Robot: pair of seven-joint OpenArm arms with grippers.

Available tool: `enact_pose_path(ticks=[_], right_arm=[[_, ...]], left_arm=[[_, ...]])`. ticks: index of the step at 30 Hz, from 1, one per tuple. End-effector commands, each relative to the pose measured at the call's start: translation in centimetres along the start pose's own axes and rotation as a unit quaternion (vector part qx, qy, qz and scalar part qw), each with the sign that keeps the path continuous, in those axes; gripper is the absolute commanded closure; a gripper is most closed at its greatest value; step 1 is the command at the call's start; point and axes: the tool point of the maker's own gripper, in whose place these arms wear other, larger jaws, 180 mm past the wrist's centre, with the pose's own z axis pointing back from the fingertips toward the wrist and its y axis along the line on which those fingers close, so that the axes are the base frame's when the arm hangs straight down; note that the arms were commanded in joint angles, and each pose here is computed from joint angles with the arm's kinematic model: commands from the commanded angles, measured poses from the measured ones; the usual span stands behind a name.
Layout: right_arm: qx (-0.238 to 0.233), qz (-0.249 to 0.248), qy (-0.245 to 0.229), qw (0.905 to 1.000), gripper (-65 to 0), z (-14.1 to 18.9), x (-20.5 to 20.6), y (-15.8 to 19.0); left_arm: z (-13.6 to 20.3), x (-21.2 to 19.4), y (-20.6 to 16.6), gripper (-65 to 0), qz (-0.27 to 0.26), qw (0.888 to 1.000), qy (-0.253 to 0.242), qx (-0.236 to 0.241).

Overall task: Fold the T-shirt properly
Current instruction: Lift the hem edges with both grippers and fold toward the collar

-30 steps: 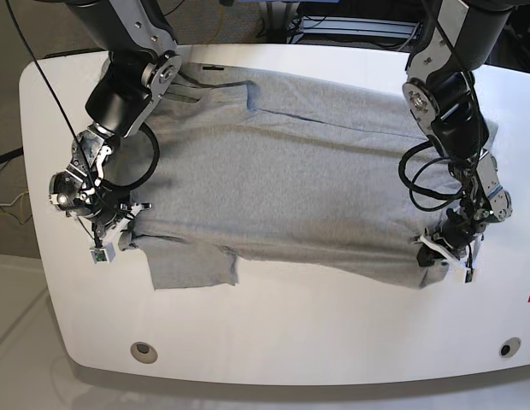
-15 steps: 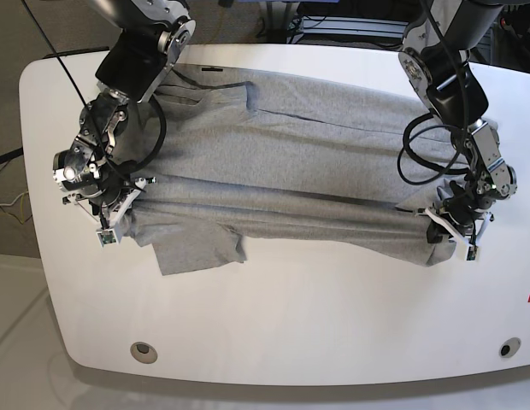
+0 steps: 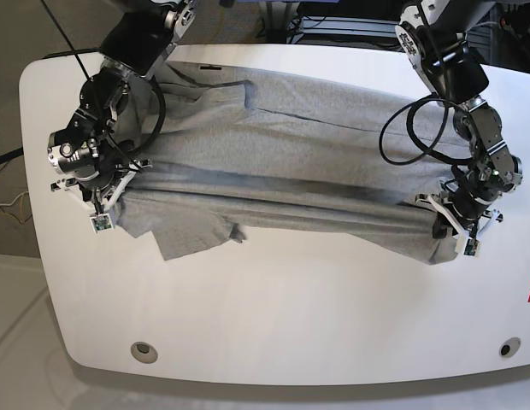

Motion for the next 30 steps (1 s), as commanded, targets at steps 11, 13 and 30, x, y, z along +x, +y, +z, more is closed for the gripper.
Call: enact_pose_path(ticks=[11, 13, 30], right_arm=[[-0.067, 0.022, 0.027, 0.9972, -1.3, 3.4, -2.3, -2.6], [-0.067, 0.024, 0.034, 0.9969, -1.3, 3.5, -2.9, -2.5], [-0.067, 0.05, 0.099, 0.9915, -1.3, 4.7, -9.0, -2.0]], left_arm=[[4.2, 3.6, 2.9, -2.9, -0.061, 0.995, -0.012, 0.074], [4.9, 3.6, 3.2, -2.9, -0.071, 0.994, -0.01, 0.082], [7.5, 0.5, 4.8, -2.9, -0.111, 0.988, 0.03, 0.107]])
